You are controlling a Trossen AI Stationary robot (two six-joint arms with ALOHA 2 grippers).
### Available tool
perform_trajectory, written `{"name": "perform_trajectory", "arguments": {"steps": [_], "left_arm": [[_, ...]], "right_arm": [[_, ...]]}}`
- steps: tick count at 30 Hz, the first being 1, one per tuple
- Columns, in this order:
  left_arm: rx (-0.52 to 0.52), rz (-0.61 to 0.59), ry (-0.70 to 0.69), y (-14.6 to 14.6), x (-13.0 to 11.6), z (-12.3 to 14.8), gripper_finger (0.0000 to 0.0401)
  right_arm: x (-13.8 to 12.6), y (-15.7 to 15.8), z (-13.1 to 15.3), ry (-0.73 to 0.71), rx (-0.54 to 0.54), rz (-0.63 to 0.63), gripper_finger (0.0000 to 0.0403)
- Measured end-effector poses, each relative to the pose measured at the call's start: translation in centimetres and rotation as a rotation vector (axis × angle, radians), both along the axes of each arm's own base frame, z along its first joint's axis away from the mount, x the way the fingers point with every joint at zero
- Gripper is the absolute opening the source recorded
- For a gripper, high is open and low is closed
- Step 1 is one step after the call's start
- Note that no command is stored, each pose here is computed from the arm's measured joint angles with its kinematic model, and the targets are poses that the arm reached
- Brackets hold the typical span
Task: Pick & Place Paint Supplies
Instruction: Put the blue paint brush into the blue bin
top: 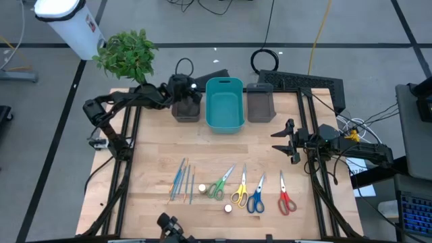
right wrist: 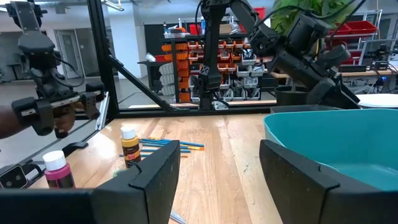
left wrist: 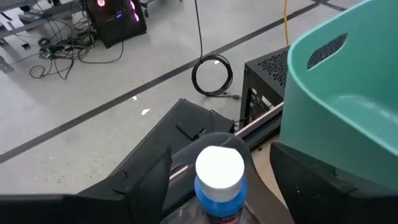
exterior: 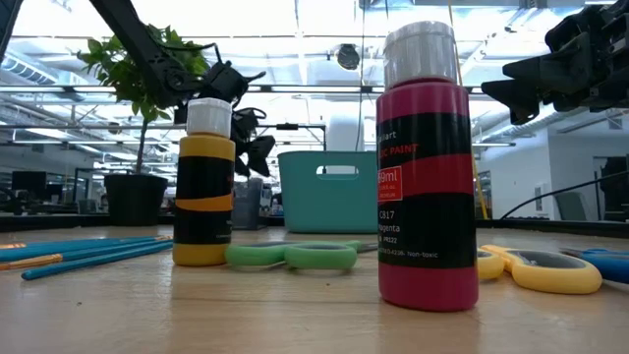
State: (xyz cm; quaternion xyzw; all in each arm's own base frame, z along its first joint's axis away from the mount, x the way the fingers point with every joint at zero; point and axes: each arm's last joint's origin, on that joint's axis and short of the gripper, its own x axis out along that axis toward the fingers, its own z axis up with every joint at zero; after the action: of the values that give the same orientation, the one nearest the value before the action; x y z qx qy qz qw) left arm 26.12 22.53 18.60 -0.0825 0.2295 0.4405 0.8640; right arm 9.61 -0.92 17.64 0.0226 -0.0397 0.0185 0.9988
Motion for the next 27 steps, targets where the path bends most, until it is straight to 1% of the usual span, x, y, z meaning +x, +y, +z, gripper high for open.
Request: {"name": "perform_trajectory", "arguments": {"steps": [7,18,22,27], "left_arm": [[0.006,-0.039,0.010,-1.8,-0.5,2.5,0.0283],[0.009,-0.149,0.004,-6.4,-1.2,6.5,0.0287],[-0.005,-0.206,0.020,-8.4,-1.2,7.3,0.0282],[-0.062,-0.278,0.041,-10.8,-1.3,7.6,0.0278]], "right_arm": [[0.0,0.0,0.0,0.000,0.000,0.000,0.0212],[0.0,0.0,0.0,0.000,0.000,0.000,0.0212],[0.0,0.0,0.0,0.000,0.000,0.000,0.0212],[0.0,0.0,0.0,0.000,0.000,0.000,0.0212]]}}
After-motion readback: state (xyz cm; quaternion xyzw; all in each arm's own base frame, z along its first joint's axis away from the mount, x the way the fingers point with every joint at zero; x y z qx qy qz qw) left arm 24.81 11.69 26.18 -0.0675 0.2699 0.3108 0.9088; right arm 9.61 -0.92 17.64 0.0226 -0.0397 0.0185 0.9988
